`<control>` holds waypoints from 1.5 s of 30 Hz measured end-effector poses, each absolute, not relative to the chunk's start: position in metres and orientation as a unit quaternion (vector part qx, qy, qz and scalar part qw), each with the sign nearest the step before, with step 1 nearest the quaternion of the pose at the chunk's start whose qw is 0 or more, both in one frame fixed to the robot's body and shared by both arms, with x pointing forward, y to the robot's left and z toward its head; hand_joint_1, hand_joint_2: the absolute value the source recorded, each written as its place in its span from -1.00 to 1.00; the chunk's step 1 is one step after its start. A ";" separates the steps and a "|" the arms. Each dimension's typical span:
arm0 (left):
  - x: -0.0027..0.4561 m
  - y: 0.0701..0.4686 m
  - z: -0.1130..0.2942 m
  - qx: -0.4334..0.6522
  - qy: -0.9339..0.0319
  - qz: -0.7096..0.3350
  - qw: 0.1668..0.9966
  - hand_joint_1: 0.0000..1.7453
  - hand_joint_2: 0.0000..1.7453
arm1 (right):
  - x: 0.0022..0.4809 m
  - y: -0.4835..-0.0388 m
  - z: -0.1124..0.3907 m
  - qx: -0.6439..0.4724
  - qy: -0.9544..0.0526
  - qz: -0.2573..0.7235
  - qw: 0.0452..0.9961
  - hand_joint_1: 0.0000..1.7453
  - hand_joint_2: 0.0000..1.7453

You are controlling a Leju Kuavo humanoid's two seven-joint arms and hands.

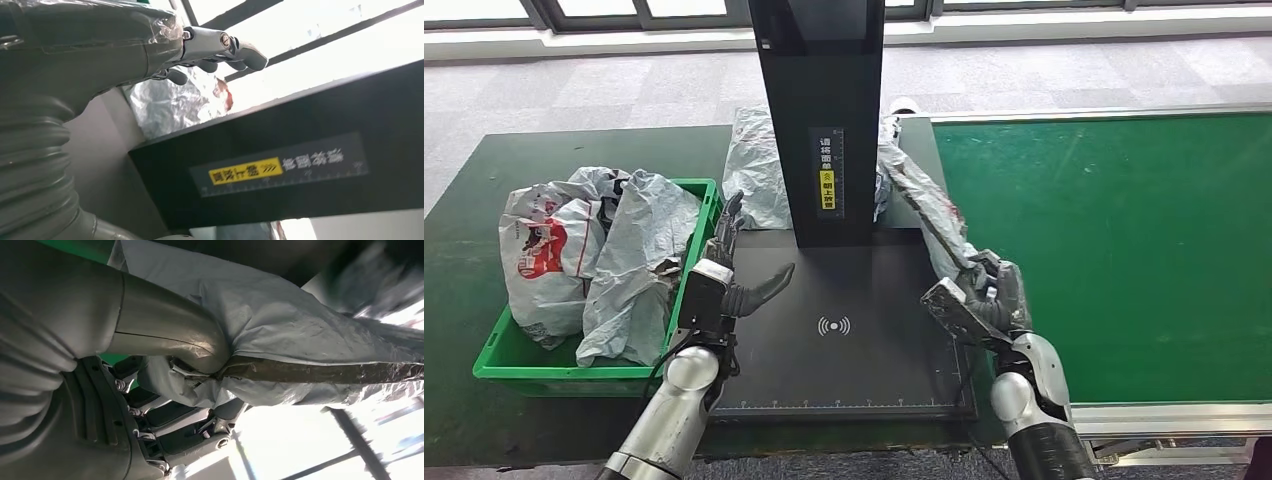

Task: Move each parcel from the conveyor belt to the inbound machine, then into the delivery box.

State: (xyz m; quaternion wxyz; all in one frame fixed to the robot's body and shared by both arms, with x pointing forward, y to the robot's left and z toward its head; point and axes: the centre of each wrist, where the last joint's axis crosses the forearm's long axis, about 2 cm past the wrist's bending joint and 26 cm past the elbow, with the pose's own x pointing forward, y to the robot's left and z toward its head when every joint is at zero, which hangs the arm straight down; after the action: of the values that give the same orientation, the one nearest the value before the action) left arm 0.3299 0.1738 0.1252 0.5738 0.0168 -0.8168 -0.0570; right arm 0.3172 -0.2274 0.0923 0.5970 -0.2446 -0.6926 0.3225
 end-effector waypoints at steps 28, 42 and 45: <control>0.335 0.176 0.135 0.040 -0.838 -0.058 0.541 -1.00 1.00 | 0.284 -0.138 0.068 0.010 -0.603 0.580 0.548 -1.00 1.00; 0.316 0.186 0.126 0.094 -0.841 -0.042 0.531 -1.00 1.00 | 0.301 -0.147 0.077 -0.039 -0.686 0.501 0.526 -1.00 1.00; 0.313 0.187 0.126 0.109 -0.844 -0.040 0.523 -1.00 1.00 | 0.298 -0.149 0.087 -0.055 -0.747 0.433 0.501 -1.00 1.00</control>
State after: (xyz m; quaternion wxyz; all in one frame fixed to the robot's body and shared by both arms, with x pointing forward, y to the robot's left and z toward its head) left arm 0.3134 0.1868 0.1258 0.5234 0.1093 -0.8441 -0.0400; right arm 0.2981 -0.1488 0.0865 0.5012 -0.0548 -0.7475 0.4326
